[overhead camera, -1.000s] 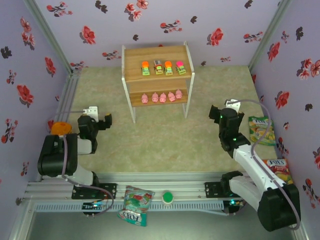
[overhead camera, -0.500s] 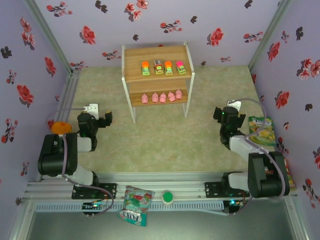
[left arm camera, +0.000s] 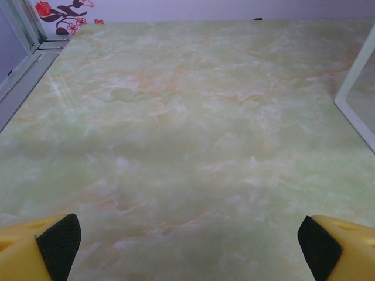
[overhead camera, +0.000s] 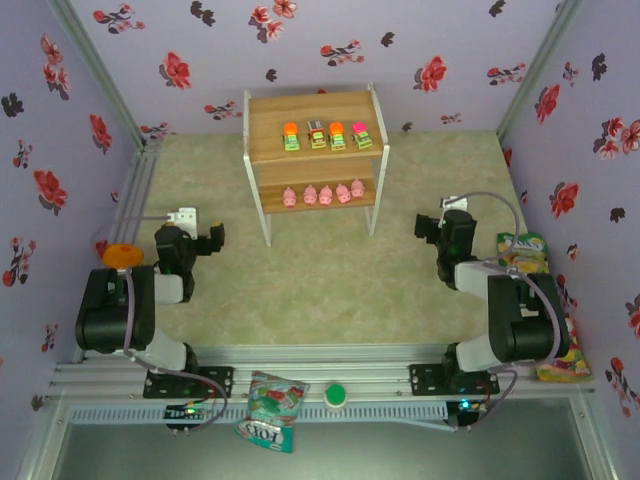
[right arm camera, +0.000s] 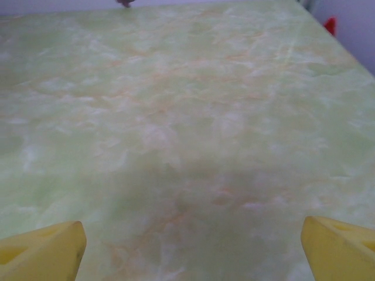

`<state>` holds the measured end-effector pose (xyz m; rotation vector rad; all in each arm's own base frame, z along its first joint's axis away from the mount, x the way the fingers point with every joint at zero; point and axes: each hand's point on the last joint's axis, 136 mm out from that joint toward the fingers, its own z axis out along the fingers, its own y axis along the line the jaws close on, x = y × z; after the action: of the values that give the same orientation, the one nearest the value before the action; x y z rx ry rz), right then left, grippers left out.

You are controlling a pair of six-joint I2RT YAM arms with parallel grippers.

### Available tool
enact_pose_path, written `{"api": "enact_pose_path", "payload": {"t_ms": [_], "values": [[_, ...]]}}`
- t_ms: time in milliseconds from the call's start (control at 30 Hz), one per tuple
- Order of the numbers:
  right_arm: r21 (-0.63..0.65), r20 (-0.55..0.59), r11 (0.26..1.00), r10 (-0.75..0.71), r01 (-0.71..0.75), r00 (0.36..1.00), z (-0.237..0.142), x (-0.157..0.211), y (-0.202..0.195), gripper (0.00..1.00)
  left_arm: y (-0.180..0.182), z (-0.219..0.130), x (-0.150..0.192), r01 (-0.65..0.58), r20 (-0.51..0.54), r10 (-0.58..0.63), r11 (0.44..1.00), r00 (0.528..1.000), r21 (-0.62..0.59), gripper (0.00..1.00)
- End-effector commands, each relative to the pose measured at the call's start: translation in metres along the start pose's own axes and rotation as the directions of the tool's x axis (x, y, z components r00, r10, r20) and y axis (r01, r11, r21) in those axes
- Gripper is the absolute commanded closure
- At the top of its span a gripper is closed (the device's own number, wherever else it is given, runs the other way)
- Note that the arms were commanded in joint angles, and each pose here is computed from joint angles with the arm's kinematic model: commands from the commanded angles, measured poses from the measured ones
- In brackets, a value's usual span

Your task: Place and organize the plastic toys onto the shelf

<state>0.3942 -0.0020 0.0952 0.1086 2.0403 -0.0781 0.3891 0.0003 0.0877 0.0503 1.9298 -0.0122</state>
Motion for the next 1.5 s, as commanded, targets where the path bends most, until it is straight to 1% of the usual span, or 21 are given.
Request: {"api": "enact_pose_path", "payload": {"t_ms": [0, 100, 133, 167, 200, 267, 300, 400, 433, 500, 867, 1467], "values": [[-0.064, 0.071, 0.998, 0.0, 0.004, 0.998, 0.0, -0.007, 0.006, 0.04, -0.003, 0.004, -0.009, -0.022, 0.018, 0.022, 1.0, 1.0, 0.014, 0.0], [-0.036, 0.13, 0.999, 0.035, -0.03, 0.991, -0.001, 0.001, -0.004, 0.04, -0.003, 0.004, -0.009, -0.022, 0.019, 0.021, 1.0, 1.0, 0.014, 0.0], [-0.036, 0.133, 0.999, 0.03, -0.026, 0.991, 0.001, 0.006, -0.004, 0.04, -0.003, 0.004, -0.008, -0.021, 0.018, 0.021, 1.0, 1.0, 0.014, 0.0], [-0.045, 0.16, 0.999, 0.031, -0.024, 0.987, 0.001, 0.004, -0.003, 0.04, -0.002, 0.004, -0.008, -0.021, 0.018, 0.021, 1.0, 1.0, 0.014, 0.0], [-0.05, 0.162, 0.998, 0.031, -0.024, 0.986, -0.001, 0.004, -0.002, 0.04, -0.003, 0.004, -0.009, -0.021, 0.019, 0.021, 1.0, 1.0, 0.015, 0.0], [-0.058, 0.127, 0.998, 0.025, -0.018, 0.992, 0.0, 0.007, -0.001, 0.03, -0.003, 0.004, -0.009, -0.022, 0.019, 0.021, 1.0, 1.0, 0.015, 0.0], [-0.07, 0.135, 0.997, 0.025, -0.015, 0.99, 0.001, 0.006, 0.001, 0.02, -0.003, 0.004, -0.009, -0.022, 0.019, 0.022, 1.0, 1.0, 0.015, 0.0], [-0.086, 0.101, 0.995, 0.054, -0.045, 0.993, 0.006, 0.006, -0.002, 0.01, -0.003, 0.004, -0.009, -0.022, 0.019, 0.022, 1.0, 1.0, 0.016, 0.0], [-0.082, 0.101, 0.995, 0.071, -0.063, 0.992, 0.008, 0.005, -0.005, 0.01, -0.003, 0.004, -0.008, -0.021, 0.016, 0.021, 1.0, 1.0, 0.015, 0.0], [-0.031, 0.09, 0.996, 0.087, -0.085, 0.992, 0.009, 0.006, -0.014, 0.01, -0.002, 0.004, -0.009, -0.022, 0.02, 0.022, 1.0, 1.0, 0.014, 0.0], [0.006, 0.101, 0.997, 0.074, -0.075, 0.992, 0.007, 0.006, -0.017, 0.01, -0.003, 0.004, -0.009, -0.021, 0.019, 0.02, 1.0, 1.0, 0.015, 0.0], [0.01, 0.105, 0.997, 0.069, -0.07, 0.992, 0.007, 0.005, -0.016, 0.01, -0.003, 0.004, -0.009, -0.019, 0.02, 0.019, 1.0, 1.0, 0.015, 0.0]]}}
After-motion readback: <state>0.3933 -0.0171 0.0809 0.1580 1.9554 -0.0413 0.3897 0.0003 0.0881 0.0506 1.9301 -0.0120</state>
